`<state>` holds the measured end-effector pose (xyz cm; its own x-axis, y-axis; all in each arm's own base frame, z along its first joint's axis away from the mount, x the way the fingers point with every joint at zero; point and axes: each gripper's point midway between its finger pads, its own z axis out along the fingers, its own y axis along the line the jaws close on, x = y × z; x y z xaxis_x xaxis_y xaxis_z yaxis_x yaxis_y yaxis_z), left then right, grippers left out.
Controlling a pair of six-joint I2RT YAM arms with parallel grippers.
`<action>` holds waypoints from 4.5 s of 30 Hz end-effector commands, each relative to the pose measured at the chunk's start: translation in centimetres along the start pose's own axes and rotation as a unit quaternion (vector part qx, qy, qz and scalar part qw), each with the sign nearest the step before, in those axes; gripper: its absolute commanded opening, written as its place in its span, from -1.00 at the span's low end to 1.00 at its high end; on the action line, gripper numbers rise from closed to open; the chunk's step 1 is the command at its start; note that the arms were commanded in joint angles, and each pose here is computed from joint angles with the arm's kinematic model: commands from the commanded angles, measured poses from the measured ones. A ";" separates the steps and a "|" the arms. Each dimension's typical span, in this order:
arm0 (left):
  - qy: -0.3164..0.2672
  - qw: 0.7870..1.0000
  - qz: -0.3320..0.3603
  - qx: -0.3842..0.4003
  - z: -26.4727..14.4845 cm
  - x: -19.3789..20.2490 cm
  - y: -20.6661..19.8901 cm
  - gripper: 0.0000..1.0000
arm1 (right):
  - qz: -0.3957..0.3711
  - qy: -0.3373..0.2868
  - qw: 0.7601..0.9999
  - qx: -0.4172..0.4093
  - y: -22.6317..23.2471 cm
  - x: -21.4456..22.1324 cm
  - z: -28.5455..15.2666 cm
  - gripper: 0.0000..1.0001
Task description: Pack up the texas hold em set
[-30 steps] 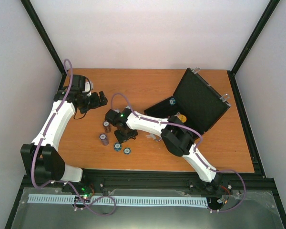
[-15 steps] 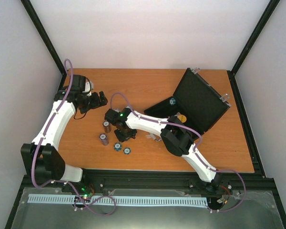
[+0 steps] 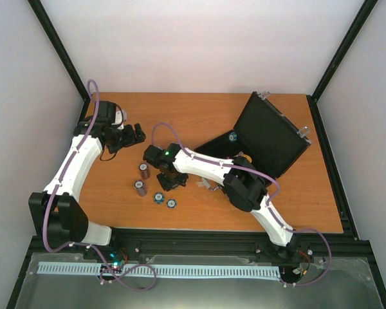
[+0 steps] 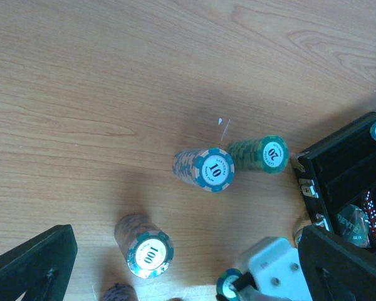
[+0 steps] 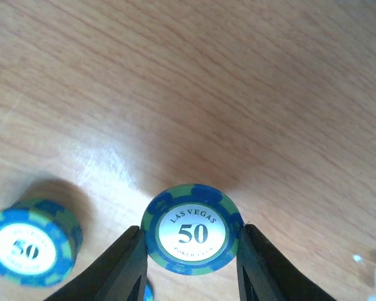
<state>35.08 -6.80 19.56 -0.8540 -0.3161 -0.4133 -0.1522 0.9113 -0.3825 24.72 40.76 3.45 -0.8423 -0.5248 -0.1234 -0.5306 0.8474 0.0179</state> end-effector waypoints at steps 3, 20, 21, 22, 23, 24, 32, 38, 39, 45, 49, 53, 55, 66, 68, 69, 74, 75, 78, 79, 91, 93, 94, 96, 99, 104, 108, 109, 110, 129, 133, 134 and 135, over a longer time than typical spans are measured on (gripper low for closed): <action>-0.006 1.000 0.011 0.009 -0.2 -0.7 -0.6 1.00 | 0.006 -0.018 1.000 -0.014 0.2 0.9 -3.9 -0.24; -0.004 1.000 0.011 0.006 -0.1 -0.7 -0.5 1.00 | -0.005 -0.022 0.999 0.022 1.0 3.9 -3.8 0.58; -0.004 1.000 0.011 0.005 -0.1 -0.7 -0.5 0.99 | -0.006 -0.023 0.999 0.026 0.8 4.0 -3.9 0.78; -0.004 1.000 0.011 0.006 -0.1 -0.7 -0.5 1.00 | -0.011 -0.024 0.999 0.026 0.8 4.1 -4.1 0.96; -0.004 1.000 0.010 0.005 -0.2 -0.7 -0.5 0.99 | -0.014 -0.025 0.999 0.028 0.6 4.2 -4.2 1.00; -0.003 1.000 0.009 0.006 -0.2 -0.7 -0.5 0.99 | -0.016 -0.027 0.999 0.031 0.4 4.3 -4.3 1.00; -0.002 1.000 0.015 0.023 -1.1 -1.1 -1.5 0.99 | -0.051 -0.034 0.998 -0.008 1.1 4.9 -5.4 1.00; -0.003 0.999 0.014 0.039 -2.2 -1.2 -2.4 1.00 | -0.099 -0.054 0.993 -0.027 2.1 3.9 -6.9 0.97; -0.002 0.999 0.013 0.038 -2.3 -1.1 -2.3 0.99 | -0.114 -0.049 0.992 -0.029 2.3 3.8 -6.9 0.95; 0.009 1.000 0.005 0.017 -2.2 -0.8 -1.6 0.99 | -0.158 -0.034 0.984 -0.073 4.8 3.2 -4.8 0.86; 0.006 1.000 0.013 -0.008 -2.5 -0.8 -0.8 0.99 | -0.184 -0.027 0.981 -0.058 5.2 2.1 -3.0 0.86; 0.005 1.000 0.011 -0.008 -2.7 -1.0 -0.9 0.99 | -0.198 -0.014 0.978 -0.070 6.2 1.8 -1.8 0.84; 0.004 1.000 0.012 -0.006 -3.1 -1.1 -1.1 1.00 | -0.199 -0.010 0.978 -0.070 6.3 1.8 -1.1 0.83; 0.005 1.000 0.024 -0.008 -3.6 -0.6 -1.0 0.99 | -0.185 0.017 0.978 -0.090 7.2 2.4 0.8 0.68; 0.004 1.000 0.028 -0.008 -3.6 -0.5 -0.9 0.99 | -0.183 0.019 0.979 -0.091 7.3 2.3 1.0 0.65; 0.004 1.000 0.028 -0.010 -3.6 -0.5 -0.8 0.99 | -0.181 0.020 0.979 -0.091 7.3 2.3 1.1 0.63; 0.007 0.999 0.033 -0.010 -3.6 -0.2 -0.8 0.99 | -0.172 0.030 0.979 -0.101 7.8 2.6 1.7 0.54; 0.008 0.999 0.034 -0.010 -3.6 -0.2 -0.8 0.99 | -0.170 0.032 0.980 -0.099 7.7 2.6 1.7 0.52; 0.010 0.999 0.034 -0.010 -3.5 0.0 -0.7 0.99 | -0.163 0.038 0.981 -0.094 7.4 2.9 1.9 0.37; 0.011 0.999 0.033 -0.009 -3.5 0.2 -0.7 0.99 | -0.161 0.040 0.982 -0.094 7.4 3.1 1.9 0.31; 0.008 1.000 0.029 -0.006 -3.8 0.8 -0.5 0.99 | -0.151 0.041 0.987 -0.043 5.0 3.4 2.6 -0.22; 0.008 1.000 0.029 -0.006 -3.8 0.8 -0.5 0.99 | -0.138 0.042 0.989 -0.034 4.0 3.4 2.9 -0.24; 0.010 1.000 0.028 -0.007 -3.7 0.9 -0.4 1.00 | -0.130 0.045 0.990 -0.032 3.4 3.5 3.0 -0.26; 0.010 1.000 0.029 -0.008 -3.7 1.0 -0.4 0.99 | -0.108 0.046 0.993 -0.032 2.0 3.4 3.3 -0.28; 0.010 1.000 0.028 -0.009 -3.7 1.1 -0.3 0.99 | -0.083 0.045 0.995 -0.030 -0.2 3.3 3.6 -0.29; 0.014 0.999 0.027 -0.011 -3.5 1.2 -0.2 1.00 | -0.067 0.047 0.997 -0.009 -3.3 3.1 4.2 -0.29; 0.017 0.999 0.028 -0.012 -3.2 1.2 -0.2 0.99 | -0.050 0.051 0.997 0.004 -5.2 2.9 5.0 -0.30; 0.018 0.999 0.027 -0.012 -3.2 1.2 -0.1 1.00 | -0.046 0.052 0.998 0.005 -5.6 2.8 5.1 -0.29; 0.019 0.999 0.027 -0.013 -3.1 1.3 -0.1 1.00 | -0.043 0.052 0.998 0.005 -5.9 2.8 5.2 -0.28; 0.013 0.999 0.027 -0.029 -2.6 0.4 0.3 0.99 | -0.071 -0.015 0.997 -0.010 -5.2 0.7 -1.5 1.00; 0.010 0.999 0.028 -0.040 -2.9 0.1 0.6 0.99 | -0.081 -0.023 0.996 -0.009 -3.8 1.8 -3.4 1.00; 0.012 0.999 0.026 -0.042 -2.9 0.1 0.6 0.99 | -0.080 -0.023 0.997 -0.010 -3.4 2.1 -3.8 1.00; 0.012 0.999 0.025 -0.041 -2.9 0.1 0.6 0.99 | -0.082 -0.022 0.996 -0.012 -2.8 2.5 -4.1 1.00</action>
<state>33.08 -5.88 20.61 -0.8802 -0.2734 -0.3881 -0.1531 0.9373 -0.3130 25.88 36.14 3.93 -0.7506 -0.6465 -0.1366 -0.6541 0.7562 0.0150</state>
